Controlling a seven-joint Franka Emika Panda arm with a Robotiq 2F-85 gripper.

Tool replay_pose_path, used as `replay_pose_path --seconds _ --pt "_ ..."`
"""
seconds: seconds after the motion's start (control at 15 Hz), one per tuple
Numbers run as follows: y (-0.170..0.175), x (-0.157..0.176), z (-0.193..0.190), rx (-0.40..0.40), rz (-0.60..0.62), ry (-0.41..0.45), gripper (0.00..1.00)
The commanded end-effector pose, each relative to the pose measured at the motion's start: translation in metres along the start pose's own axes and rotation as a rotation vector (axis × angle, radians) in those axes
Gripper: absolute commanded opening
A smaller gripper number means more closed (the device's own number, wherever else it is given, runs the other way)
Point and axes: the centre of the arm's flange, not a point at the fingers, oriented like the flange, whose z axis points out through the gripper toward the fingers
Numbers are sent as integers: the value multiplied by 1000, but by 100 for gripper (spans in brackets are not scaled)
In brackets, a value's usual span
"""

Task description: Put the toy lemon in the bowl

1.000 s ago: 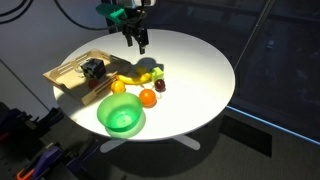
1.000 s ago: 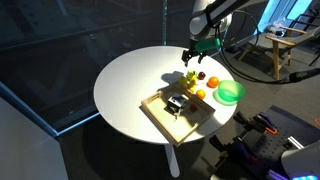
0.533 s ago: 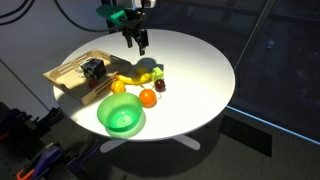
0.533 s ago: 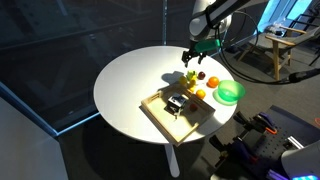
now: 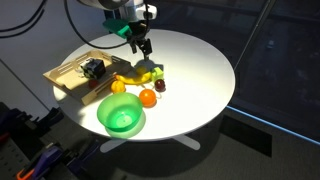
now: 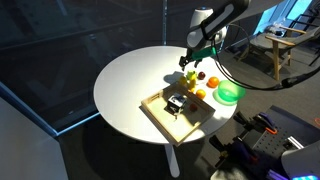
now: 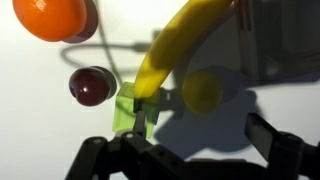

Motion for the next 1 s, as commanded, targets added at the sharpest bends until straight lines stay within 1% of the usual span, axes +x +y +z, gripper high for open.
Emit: replay_pose_path --seconds 0.0,0.4,0.93 --pt "-6 14 11 13 -36 20 100" --pt "-17 29 21 30 -31 -22 100" --pt "-22 39 36 32 -24 -92 100"
